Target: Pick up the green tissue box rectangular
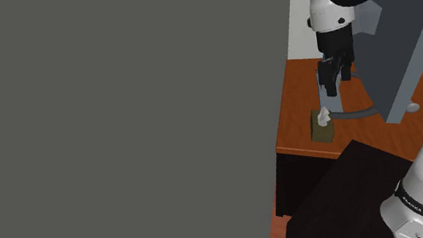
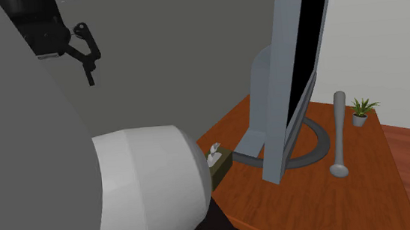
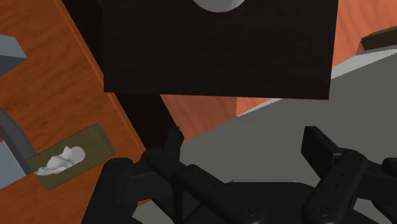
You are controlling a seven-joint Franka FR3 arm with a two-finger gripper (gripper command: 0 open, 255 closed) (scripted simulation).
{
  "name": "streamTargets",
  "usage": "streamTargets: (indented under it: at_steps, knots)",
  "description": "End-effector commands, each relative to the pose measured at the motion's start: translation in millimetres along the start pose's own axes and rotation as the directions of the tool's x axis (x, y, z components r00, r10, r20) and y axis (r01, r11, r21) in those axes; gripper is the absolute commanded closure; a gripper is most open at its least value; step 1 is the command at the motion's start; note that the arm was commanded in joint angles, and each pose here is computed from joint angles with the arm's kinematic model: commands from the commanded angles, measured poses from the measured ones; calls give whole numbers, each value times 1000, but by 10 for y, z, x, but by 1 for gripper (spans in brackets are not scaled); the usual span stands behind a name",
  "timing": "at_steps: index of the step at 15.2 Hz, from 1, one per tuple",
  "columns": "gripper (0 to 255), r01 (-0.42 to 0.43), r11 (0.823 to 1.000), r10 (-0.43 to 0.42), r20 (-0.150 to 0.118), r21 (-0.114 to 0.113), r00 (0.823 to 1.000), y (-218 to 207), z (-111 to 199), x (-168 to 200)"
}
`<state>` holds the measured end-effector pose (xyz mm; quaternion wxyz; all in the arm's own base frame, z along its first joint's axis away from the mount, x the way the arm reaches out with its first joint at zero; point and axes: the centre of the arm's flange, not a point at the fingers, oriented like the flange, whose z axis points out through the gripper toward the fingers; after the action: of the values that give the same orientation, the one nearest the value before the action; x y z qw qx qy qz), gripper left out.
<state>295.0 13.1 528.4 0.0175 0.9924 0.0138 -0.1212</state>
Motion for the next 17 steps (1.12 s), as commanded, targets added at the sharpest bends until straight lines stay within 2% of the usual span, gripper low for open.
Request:
streamTargets:
  at_steps: [1,17]
  knots:
    - [0,0,1000,0,0,0,1000,0,0,0]
    - [0,7,987,20,-166,161,986,1825,1252,448]
